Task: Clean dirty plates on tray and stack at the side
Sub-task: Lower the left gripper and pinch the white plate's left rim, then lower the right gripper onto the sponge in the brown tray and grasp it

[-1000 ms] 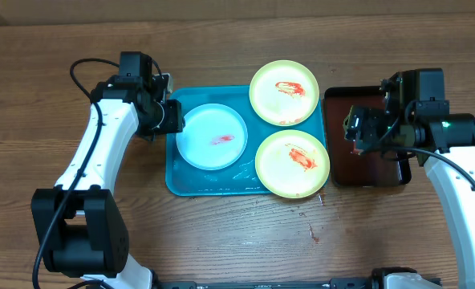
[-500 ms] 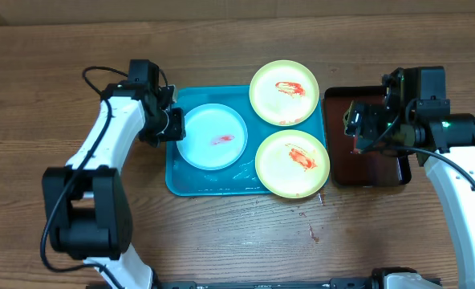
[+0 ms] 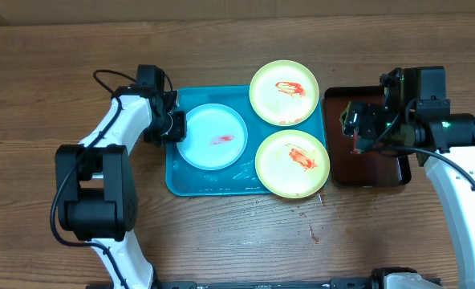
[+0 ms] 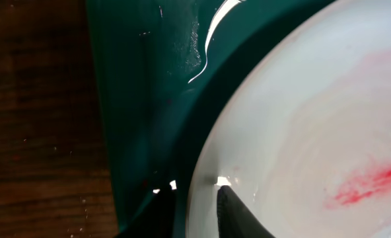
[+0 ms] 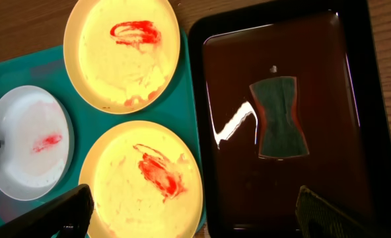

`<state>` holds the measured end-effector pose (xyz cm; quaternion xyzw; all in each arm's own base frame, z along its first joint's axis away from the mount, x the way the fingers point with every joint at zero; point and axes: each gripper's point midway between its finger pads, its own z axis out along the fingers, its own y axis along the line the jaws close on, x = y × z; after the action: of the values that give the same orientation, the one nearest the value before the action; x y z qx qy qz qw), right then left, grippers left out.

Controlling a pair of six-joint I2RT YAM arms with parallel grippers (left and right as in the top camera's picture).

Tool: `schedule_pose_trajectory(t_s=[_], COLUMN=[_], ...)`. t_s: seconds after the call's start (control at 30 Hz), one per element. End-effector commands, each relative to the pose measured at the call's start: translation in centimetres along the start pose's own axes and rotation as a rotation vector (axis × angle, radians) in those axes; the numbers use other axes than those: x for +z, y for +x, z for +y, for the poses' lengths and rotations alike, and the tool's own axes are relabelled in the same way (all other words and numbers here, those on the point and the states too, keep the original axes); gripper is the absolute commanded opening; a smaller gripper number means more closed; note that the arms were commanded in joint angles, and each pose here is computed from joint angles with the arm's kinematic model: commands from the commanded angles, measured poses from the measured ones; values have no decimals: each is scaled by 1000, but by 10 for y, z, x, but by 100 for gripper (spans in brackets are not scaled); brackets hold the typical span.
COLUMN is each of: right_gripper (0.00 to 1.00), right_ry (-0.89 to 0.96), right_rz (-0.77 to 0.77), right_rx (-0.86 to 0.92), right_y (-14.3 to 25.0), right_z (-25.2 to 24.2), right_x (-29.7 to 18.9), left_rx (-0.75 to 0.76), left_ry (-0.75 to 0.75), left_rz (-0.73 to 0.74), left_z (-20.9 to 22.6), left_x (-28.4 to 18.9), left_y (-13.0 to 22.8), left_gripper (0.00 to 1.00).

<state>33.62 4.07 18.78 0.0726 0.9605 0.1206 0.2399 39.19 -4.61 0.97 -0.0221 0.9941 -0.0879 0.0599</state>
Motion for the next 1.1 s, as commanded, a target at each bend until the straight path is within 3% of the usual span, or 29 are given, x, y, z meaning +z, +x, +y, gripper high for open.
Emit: schedule_pose_trajectory(t_s=[0.0,0.1,0.23,0.4,0.5,0.67,0.83,1.07], right_gripper=[99,68,42,41,53,56,49,40], right_ry=[-22,9,141,184,206,207,224,261], right_rz=[-32,-39,-60,19,100,176,204,193], right_rx=[-12,-3,175,204,163,87,4,-1], right_y=[-9,-11,-14,-9,-2,3,4,1], right_z=[8,2,-26,-49,-63,-71,-78,-86], right_x=[-7,-7,-5,20,49,90,122,132], left_rx=[13,13,14,14,14,14,17,17], left_ry=[-1,-1,-2,-2,-1,5,7,6], left_rz=[38,40,39,39,39,35,20,21], left_z=[2,2,2,2,2,1,1,1], left_x=[16,18,18,18,18,18,18,18], left_y=[6,6,6,6,6,5,1,1], left_gripper=[9,4,4,4,4,4,4,4])
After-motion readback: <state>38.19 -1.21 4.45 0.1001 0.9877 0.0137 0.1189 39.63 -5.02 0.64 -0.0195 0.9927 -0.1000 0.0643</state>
